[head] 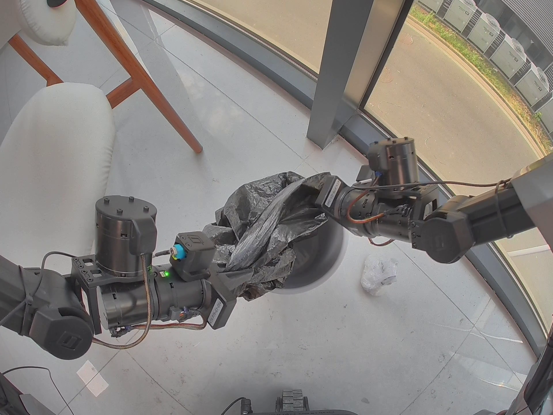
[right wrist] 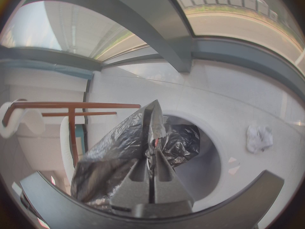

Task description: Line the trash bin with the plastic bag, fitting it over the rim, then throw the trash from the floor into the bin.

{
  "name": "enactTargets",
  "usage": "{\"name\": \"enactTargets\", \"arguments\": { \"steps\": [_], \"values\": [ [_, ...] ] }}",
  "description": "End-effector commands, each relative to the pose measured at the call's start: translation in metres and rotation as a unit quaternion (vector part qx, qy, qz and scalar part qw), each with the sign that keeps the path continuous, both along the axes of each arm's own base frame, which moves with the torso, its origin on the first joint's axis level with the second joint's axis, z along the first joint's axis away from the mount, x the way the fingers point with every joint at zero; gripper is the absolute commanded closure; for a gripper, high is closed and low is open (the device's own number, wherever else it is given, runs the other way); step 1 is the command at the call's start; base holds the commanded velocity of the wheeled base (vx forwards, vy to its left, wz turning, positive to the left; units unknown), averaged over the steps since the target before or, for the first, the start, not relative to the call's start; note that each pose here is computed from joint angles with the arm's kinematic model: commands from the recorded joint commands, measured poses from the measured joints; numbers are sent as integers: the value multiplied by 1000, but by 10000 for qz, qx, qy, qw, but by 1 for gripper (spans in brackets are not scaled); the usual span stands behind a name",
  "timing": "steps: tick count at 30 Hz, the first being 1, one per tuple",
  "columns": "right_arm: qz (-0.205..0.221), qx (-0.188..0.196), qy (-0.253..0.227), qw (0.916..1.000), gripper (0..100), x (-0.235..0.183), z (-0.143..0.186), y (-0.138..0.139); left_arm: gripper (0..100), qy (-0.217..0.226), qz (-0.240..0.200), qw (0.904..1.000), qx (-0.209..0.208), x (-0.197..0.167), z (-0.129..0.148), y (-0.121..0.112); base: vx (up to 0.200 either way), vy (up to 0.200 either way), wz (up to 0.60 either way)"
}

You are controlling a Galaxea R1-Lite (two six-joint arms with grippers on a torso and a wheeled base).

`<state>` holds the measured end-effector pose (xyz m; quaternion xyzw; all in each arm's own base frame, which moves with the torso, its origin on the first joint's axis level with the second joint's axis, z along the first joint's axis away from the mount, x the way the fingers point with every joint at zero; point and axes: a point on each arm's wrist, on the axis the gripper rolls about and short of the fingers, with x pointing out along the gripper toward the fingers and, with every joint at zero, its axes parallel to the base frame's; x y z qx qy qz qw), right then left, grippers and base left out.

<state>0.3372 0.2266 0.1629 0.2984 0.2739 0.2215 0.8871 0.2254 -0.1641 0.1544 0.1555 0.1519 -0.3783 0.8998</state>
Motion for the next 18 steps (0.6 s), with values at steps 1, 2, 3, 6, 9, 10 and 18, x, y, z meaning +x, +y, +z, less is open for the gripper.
{"name": "enactTargets", "arguments": {
  "steps": [1,2,3,6,9,10,18],
  "values": [
    [471,-416,-584,9963,100,-19,27,-36,100,-9,302,9995,-43,15,0,-11,0,0,0],
    [599,-641,-673,9939,100,-22,24,-42,100,19,330,9995,-28,18,-2,-13,0,0,0],
    [710,-874,-729,9910,100,-25,19,-48,100,42,337,9994,-6,22,-4,-16,0,0,0],
    [823,-1219,-793,9859,100,-29,11,-59,100,102,337,9994,40,27,-10,-19,0,0,0],
    [1025,-1559,-748,9796,100,-37,-5,-76,100,204,313,9992,146,32,-20,-24,0,0,0],
    [1025,-1559,-748,9796,100,-37,-5,-76,100,204,313,9992,146,32,-20,-24,0,0,0],
    [856,-1578,-755,9808,100,-27,-16,-91,100,518,80,9980,346,30,-44,-41,0,0,0]
  ]
}}
